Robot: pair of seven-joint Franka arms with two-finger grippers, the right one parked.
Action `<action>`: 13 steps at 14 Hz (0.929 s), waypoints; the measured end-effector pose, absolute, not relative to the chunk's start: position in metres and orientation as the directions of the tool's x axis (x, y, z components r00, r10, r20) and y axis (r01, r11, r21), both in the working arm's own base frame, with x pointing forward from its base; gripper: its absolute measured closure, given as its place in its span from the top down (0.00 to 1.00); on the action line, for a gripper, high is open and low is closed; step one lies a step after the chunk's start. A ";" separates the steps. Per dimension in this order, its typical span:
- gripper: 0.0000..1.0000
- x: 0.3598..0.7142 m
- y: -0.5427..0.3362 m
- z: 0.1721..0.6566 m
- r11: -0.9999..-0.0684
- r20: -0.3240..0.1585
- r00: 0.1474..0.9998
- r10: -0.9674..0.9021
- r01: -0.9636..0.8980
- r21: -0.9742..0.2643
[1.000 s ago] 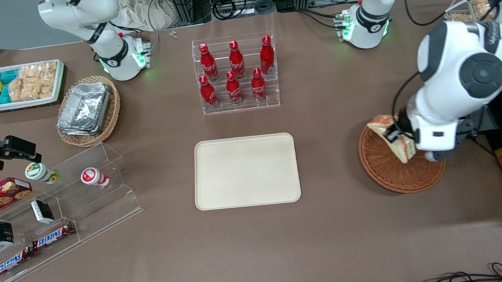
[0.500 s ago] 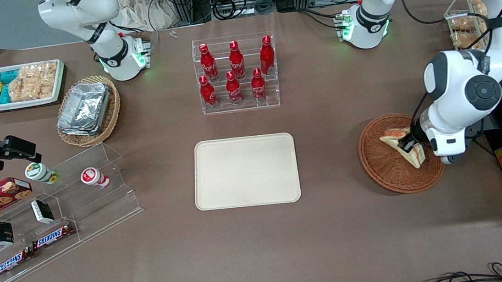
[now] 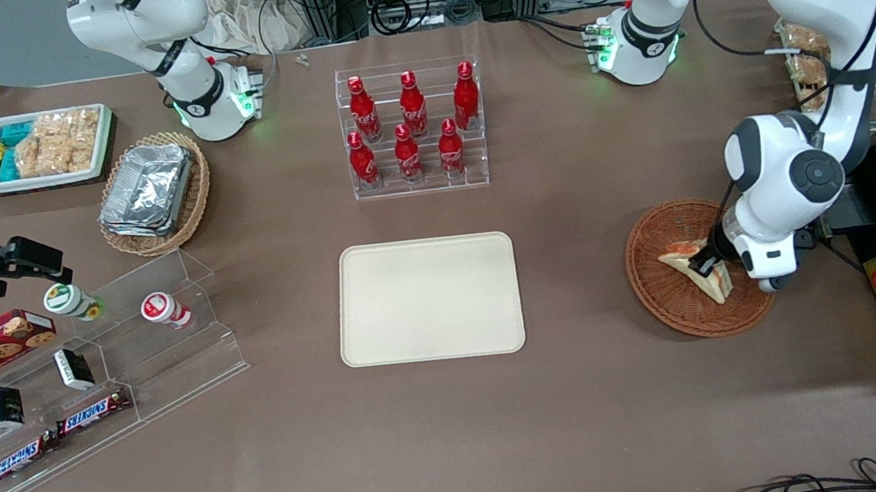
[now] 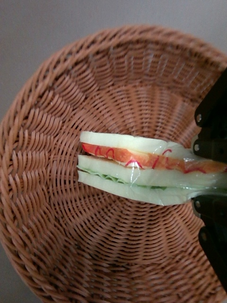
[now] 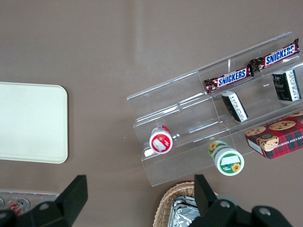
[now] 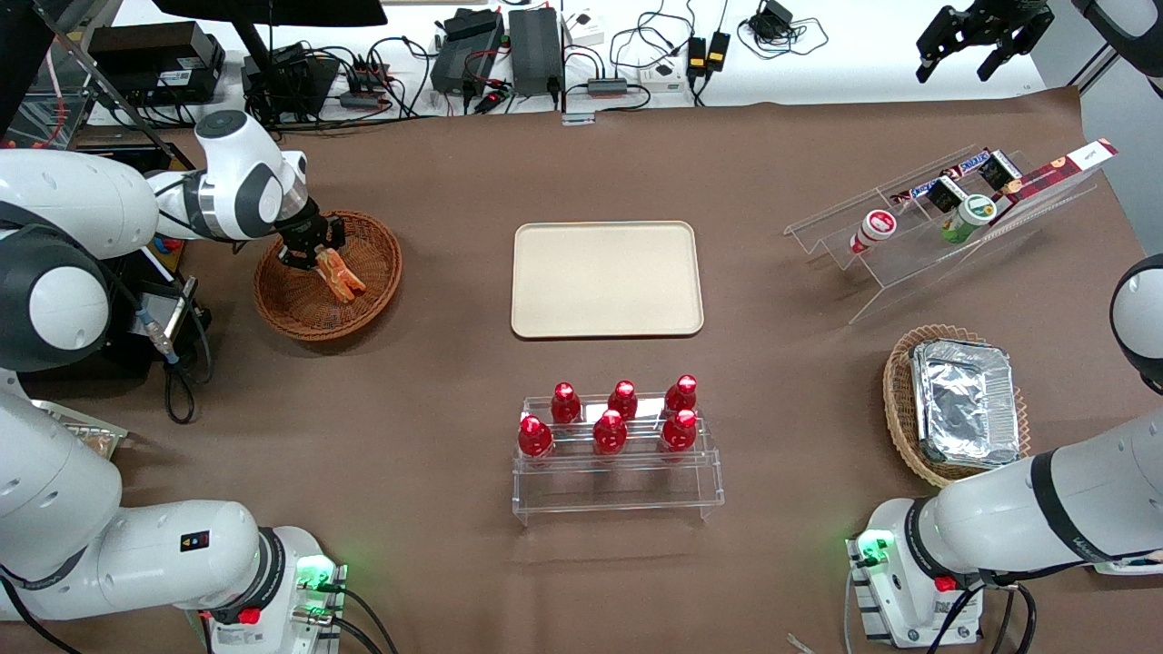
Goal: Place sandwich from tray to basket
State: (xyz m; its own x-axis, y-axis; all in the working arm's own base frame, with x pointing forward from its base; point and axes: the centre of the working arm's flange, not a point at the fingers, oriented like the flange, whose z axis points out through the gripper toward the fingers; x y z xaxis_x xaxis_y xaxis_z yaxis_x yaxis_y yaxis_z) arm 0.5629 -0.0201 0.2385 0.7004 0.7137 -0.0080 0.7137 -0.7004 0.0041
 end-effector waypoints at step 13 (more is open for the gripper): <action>1.00 0.588 -0.022 0.501 -0.905 -0.037 0.904 0.426 0.426 0.007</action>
